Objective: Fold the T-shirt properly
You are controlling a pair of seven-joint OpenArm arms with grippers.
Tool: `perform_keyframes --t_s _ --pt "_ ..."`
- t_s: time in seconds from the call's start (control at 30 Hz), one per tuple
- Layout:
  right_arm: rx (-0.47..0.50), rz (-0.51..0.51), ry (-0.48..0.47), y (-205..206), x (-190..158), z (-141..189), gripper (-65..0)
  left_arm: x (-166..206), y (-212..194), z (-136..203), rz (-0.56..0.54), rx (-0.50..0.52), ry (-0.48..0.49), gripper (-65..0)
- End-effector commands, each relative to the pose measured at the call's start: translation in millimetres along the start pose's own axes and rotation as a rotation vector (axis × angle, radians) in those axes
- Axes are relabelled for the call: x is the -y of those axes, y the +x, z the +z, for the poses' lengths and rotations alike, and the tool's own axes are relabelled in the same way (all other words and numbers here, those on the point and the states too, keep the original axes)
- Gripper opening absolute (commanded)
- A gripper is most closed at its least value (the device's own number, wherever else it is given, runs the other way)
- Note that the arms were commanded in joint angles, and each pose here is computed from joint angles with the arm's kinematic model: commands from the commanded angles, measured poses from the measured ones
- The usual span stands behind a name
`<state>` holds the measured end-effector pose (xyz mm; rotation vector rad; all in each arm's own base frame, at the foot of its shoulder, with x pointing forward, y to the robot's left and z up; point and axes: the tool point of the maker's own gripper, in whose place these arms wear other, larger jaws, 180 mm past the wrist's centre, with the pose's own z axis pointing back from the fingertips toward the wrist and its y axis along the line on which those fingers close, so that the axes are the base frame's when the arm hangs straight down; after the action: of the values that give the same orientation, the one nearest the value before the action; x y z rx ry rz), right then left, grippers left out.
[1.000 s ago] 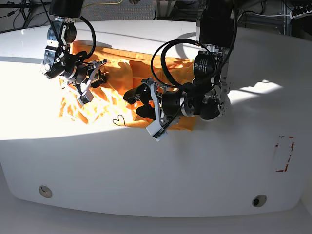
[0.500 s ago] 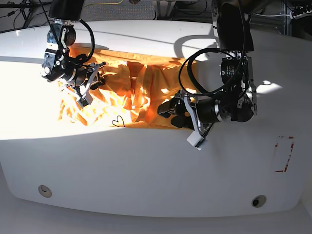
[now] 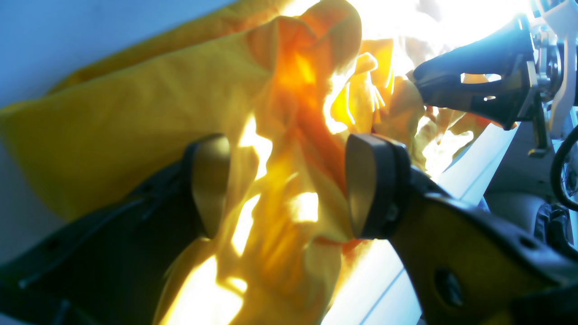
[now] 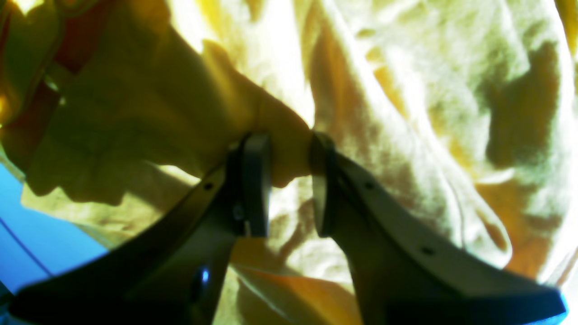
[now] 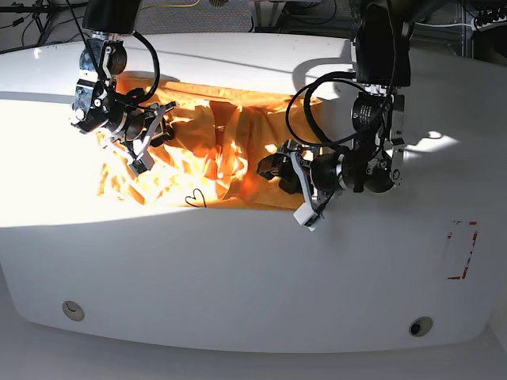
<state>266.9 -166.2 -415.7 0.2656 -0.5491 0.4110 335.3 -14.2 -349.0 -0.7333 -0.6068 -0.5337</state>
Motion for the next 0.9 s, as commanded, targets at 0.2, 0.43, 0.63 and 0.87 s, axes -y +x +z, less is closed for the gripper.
perform_keyframes --t_s 0.2,0.43,0.63,0.87 --pt "0.031 0.011 -0.009 10.7 1.9 4.1 -49.8 32.1 38.7 -50.6 -0.058 -0.002 -0.041 -27.2" --pt "0.032 0.011 -0.009 11.5 2.1 4.2 -49.8 58.9 51.3 -85.4 -0.076 -0.037 -0.113 -27.2" --pt "0.032 0.011 -0.01 12.2 3.0 3.6 -49.8 71.6 76.3 -82.3 -0.103 0.014 -0.174 -27.2" --pt "0.03 0.009 -0.009 11.1 2.7 3.3 -49.8 117.8 125.0 -52.4 -0.147 0.192 -0.34 -27.2"
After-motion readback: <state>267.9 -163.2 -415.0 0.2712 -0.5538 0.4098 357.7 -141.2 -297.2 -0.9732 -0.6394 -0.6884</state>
